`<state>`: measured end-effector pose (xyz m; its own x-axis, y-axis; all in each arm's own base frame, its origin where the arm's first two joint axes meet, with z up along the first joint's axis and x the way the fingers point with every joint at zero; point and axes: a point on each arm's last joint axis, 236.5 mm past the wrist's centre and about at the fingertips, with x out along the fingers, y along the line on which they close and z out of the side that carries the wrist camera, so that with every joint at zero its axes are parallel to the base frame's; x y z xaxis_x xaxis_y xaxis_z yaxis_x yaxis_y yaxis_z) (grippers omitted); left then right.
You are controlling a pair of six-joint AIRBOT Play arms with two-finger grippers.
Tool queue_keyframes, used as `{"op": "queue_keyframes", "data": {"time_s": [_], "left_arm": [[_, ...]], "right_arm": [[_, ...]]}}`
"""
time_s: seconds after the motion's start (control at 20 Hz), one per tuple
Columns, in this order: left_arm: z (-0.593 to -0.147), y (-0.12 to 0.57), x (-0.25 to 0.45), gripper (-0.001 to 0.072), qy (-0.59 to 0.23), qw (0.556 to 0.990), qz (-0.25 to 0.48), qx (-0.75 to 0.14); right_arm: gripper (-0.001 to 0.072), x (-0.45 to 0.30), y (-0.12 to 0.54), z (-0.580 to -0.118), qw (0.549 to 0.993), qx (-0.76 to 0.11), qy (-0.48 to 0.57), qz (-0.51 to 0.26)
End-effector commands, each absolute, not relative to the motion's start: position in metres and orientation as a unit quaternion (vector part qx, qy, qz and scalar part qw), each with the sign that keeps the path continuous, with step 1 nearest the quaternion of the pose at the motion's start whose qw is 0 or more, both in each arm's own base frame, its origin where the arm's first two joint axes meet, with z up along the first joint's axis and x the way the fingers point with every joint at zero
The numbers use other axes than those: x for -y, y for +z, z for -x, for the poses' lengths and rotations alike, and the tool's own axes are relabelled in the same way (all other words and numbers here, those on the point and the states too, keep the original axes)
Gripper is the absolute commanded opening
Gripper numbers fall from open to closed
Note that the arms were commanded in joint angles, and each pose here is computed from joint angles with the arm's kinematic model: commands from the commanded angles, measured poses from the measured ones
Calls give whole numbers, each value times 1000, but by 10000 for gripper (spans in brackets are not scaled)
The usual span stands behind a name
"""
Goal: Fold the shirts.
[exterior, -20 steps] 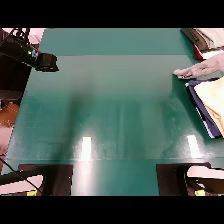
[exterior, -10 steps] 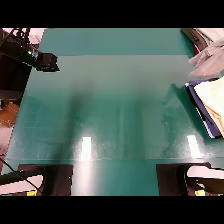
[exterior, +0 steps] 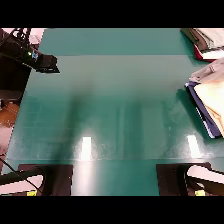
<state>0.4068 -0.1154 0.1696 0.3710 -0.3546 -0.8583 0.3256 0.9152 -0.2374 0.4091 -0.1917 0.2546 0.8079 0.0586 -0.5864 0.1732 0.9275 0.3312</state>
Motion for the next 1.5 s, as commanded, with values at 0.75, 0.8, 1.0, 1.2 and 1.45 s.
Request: {"op": "queue_keyframes", "data": {"time_s": [0.75,0.8,1.0,1.2,1.45], "left_arm": [[-405,169,115,22,-211,826,6,-522],[-405,169,115,22,-211,826,6,-522],[-411,172,116,22,-209,834,8,-511],[-419,176,116,22,-206,844,12,-495],[-422,177,116,22,-205,847,12,-490]], "right_arm": [[412,247,95,-179,777,-445,-293,-335],[485,249,94,-171,774,-439,-304,-340],[469,234,125,-208,808,-345,-264,-398],[466,150,178,-298,855,-285,-71,-428],[445,-16,183,-341,852,-368,146,-344]]}}
